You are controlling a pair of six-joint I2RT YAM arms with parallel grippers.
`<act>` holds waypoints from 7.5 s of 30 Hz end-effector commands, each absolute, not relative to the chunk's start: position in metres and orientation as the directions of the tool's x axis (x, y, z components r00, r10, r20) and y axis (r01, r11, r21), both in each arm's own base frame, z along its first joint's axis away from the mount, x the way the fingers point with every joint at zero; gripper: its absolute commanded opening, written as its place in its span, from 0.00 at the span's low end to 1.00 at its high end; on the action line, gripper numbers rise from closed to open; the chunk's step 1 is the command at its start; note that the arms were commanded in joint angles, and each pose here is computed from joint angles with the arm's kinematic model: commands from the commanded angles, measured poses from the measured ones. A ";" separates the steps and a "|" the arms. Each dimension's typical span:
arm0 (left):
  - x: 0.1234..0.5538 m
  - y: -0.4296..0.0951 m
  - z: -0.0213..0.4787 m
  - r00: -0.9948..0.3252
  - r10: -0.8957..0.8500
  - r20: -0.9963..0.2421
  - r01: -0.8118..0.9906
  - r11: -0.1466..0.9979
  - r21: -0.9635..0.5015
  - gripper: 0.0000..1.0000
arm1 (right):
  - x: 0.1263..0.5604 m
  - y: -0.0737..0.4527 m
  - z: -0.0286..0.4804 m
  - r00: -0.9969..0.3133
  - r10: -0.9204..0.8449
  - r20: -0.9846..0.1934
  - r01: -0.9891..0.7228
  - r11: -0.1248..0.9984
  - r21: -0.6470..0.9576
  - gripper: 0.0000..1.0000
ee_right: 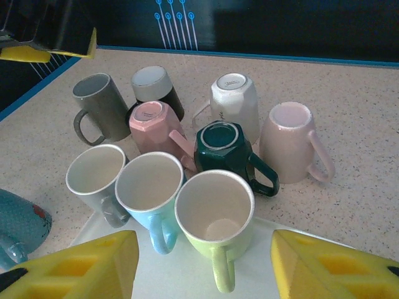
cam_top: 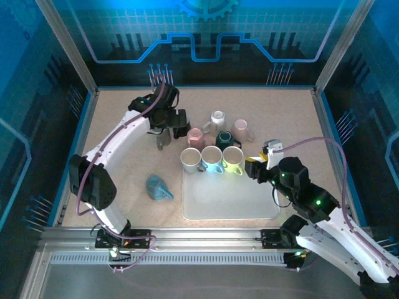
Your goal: Turn the mug right side up
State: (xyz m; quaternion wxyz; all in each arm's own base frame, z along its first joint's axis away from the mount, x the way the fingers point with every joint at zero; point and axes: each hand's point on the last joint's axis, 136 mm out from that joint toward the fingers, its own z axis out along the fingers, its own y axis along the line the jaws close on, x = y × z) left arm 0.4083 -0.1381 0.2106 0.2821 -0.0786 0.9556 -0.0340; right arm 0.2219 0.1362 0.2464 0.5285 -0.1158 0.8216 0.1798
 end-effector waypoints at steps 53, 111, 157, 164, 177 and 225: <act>0.519 -0.430 0.110 -0.637 0.276 -0.720 0.463 0.884 -0.070 0.95 | 0.220 0.109 0.264 -0.306 0.131 -0.943 -0.290 0.931 0.224 0.59; 0.491 -0.433 0.275 -0.539 0.045 -0.841 0.549 0.776 -0.310 0.40 | 0.219 0.097 0.313 -0.311 0.177 -0.934 -0.228 0.940 0.254 0.58; 0.330 -0.255 0.451 0.016 -0.283 -0.959 0.618 0.757 -0.212 0.41 | 0.310 0.252 0.378 -0.879 0.459 0.129 0.070 -0.142 0.987 0.51; 0.320 -0.260 0.440 0.037 -0.248 -0.968 0.662 0.732 -0.162 0.41 | 0.310 0.260 0.382 -0.893 0.437 0.104 0.050 -0.134 0.990 0.34; 0.273 -0.244 0.409 0.063 -0.122 -0.991 0.720 0.693 -0.039 0.81 | 0.304 0.280 0.393 -0.919 0.395 0.013 -0.033 -0.111 0.993 0.00; 0.214 -0.135 0.317 -0.302 -0.093 -0.949 0.431 0.874 -0.223 0.99 | 0.238 0.162 0.307 -0.085 -0.235 -0.968 -0.369 0.910 -0.188 0.00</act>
